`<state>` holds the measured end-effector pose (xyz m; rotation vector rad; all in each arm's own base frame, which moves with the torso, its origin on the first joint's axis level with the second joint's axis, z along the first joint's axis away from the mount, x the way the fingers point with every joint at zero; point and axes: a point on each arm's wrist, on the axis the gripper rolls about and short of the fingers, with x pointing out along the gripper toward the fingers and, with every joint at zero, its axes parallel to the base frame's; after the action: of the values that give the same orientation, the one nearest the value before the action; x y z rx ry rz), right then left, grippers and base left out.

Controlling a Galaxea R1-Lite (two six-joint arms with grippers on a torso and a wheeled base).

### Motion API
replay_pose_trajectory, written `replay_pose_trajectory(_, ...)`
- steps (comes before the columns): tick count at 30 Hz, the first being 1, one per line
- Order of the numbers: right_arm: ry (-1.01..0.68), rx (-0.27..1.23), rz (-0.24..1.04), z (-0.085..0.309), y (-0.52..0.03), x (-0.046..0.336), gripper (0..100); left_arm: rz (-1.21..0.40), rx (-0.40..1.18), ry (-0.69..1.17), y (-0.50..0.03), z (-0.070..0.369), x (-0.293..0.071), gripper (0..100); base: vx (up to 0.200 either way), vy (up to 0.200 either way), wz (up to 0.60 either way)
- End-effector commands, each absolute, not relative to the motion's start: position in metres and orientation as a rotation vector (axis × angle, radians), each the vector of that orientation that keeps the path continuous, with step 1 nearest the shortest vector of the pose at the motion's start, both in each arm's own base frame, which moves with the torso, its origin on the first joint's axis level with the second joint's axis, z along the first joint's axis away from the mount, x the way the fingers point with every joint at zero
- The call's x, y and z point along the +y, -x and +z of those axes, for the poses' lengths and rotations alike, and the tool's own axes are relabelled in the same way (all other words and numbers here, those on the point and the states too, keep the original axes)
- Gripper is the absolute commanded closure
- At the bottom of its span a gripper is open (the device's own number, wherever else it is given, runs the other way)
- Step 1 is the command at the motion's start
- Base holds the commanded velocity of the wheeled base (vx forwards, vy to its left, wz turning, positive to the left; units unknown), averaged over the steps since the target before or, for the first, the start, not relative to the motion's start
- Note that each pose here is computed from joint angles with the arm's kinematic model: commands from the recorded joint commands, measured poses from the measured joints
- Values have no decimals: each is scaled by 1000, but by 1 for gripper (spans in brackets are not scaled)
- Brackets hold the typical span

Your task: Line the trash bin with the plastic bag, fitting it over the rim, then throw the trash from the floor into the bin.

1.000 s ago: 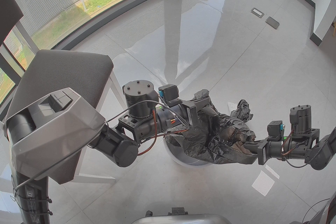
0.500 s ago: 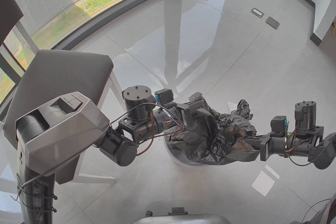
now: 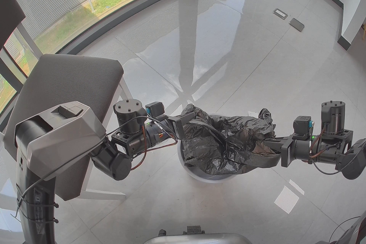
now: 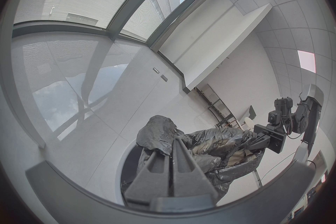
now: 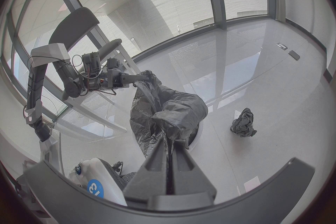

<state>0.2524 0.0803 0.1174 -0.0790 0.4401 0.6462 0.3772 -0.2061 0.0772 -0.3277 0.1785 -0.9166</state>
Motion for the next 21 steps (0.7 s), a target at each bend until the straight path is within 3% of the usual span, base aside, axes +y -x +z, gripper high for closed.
replay_pose_trajectory(1, 80, 436, 641, 118, -253, 79, 100, -914, 177, 323, -370, 77, -201, 100, 0, 0, 0)
replay_pose_trajectory(8, 74, 484, 618, 99, -282, 80, 100, -879, 205, 291, -360, 71, -185, 100, 0, 0, 0)
replay_pose_trajectory(21, 65, 467, 574, 96, -327, 76, 100, -878, 154, 298, -380, 72, -193, 100, 0, 0, 0)
